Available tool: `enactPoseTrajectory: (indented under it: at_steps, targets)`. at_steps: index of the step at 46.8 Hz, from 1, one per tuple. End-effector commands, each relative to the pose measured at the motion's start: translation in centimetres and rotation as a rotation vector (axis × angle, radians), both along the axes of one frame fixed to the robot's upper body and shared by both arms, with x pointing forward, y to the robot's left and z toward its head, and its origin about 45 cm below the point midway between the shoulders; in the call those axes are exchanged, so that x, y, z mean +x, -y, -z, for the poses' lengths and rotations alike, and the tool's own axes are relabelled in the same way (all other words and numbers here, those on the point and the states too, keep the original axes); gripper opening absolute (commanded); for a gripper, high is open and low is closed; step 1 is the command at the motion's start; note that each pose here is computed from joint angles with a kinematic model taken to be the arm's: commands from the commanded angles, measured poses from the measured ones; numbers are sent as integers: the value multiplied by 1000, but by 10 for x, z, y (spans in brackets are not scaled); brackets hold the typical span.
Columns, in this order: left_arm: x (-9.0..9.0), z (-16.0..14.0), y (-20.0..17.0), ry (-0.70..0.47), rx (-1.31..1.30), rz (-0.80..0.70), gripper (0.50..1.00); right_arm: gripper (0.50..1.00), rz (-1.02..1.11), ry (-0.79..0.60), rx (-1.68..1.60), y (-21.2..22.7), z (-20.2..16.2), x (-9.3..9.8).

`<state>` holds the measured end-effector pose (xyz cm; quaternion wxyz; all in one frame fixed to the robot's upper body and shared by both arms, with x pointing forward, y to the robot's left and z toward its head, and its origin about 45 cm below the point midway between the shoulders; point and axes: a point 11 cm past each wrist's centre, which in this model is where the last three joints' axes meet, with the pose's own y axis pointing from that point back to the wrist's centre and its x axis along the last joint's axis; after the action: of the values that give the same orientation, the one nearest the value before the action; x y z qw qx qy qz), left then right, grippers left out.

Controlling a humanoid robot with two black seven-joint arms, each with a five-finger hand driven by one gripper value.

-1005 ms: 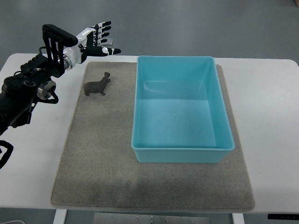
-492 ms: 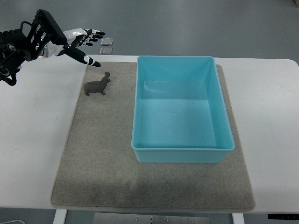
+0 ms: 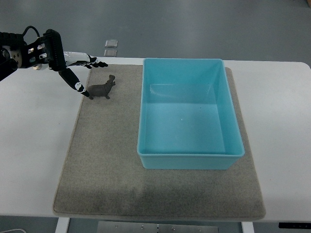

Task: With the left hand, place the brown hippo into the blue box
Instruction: 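Swing the left hand over the brown hippo and lower fingers, then close the left hand fingers around the brown hippo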

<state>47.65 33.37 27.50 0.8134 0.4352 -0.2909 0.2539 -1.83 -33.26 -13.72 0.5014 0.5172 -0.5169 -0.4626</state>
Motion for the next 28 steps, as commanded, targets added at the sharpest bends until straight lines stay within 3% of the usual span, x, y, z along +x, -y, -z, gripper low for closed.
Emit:
enactPoseTrajectory:
  at_steps: [1,13,28]
  targets:
    - [2,2,3,25,15,2,1000,936,0,0,0,0,0,0]
    - [5,12,21,48,17,26,1000,936,0,0,0,0,0,0]
    - [3,25,10,80,29,-11,1000,936,-1,0,0,0,0,0]
